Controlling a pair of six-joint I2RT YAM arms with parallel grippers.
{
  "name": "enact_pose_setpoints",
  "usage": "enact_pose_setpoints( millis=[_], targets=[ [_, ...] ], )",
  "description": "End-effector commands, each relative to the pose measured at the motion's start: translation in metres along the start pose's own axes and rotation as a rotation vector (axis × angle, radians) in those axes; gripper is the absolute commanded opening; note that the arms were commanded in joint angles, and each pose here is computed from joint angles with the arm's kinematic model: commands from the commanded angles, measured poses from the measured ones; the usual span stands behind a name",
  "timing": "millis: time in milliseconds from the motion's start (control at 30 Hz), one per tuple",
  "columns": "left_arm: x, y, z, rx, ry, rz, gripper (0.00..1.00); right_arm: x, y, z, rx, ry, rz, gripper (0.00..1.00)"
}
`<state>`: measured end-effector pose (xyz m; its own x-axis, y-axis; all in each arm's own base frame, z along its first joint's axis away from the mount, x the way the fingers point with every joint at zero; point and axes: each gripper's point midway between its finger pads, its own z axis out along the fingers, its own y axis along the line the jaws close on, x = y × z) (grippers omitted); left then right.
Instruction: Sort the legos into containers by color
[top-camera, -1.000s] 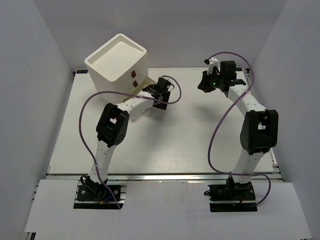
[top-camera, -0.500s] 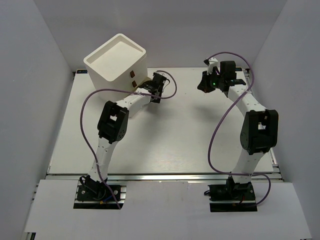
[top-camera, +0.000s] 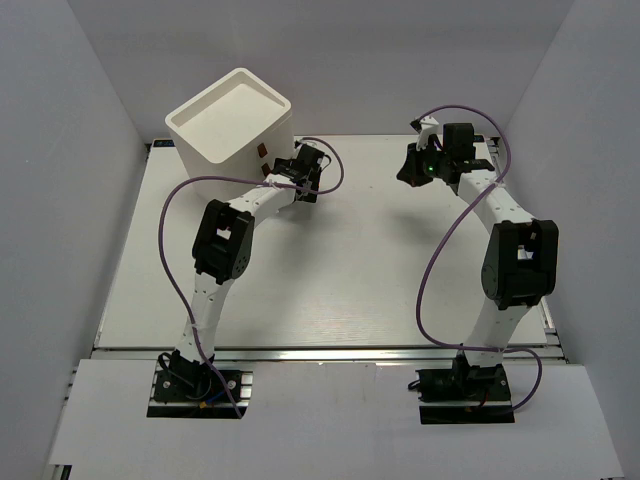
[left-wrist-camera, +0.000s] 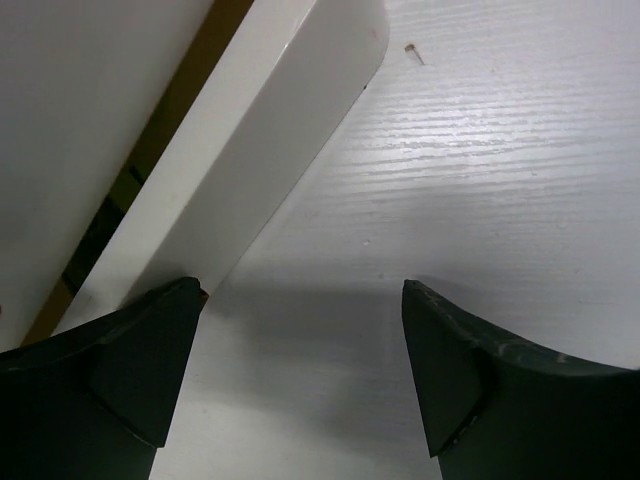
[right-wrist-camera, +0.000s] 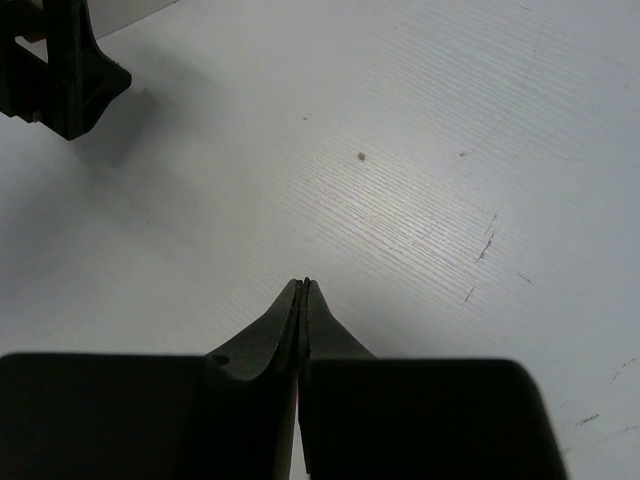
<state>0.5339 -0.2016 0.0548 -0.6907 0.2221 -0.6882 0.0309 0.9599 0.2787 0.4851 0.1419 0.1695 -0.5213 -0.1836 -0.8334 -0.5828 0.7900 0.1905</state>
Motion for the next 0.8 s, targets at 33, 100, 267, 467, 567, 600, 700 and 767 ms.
enact_pose_setpoints(
  millis=[33,100,267,467,567,600,700,767],
  targets=[
    [-0.021,0.025,0.0,-0.077,-0.052,-0.01,0.93,-0.02,0.006,-0.015,-0.006,-0.054,-0.031,0.0],
    [-0.022,0.025,0.001,-0.08,-0.055,-0.011,0.95,-0.019,0.006,-0.015,-0.008,-0.055,-0.031,0.0],
    [-0.018,0.031,0.006,-0.104,-0.046,-0.013,0.98,-0.017,0.008,-0.015,-0.013,-0.051,-0.026,0.0],
    [-0.018,0.05,0.011,-0.201,-0.058,-0.026,0.98,-0.017,0.005,-0.016,-0.005,-0.05,-0.023,0.0],
    [-0.018,0.052,0.011,-0.213,-0.063,-0.022,0.98,-0.017,0.006,-0.015,-0.007,-0.051,-0.025,0.0],
    [-0.018,0.054,0.011,-0.226,-0.067,-0.026,0.98,-0.016,0.006,-0.015,-0.008,-0.049,-0.021,0.0],
    [-0.02,0.056,0.009,-0.235,-0.072,-0.022,0.98,-0.014,0.006,-0.015,-0.01,-0.045,-0.02,0.0],
    [-0.023,0.055,0.008,-0.222,-0.078,-0.027,0.98,-0.015,0.007,-0.016,-0.01,-0.048,-0.02,0.0]
  ],
)
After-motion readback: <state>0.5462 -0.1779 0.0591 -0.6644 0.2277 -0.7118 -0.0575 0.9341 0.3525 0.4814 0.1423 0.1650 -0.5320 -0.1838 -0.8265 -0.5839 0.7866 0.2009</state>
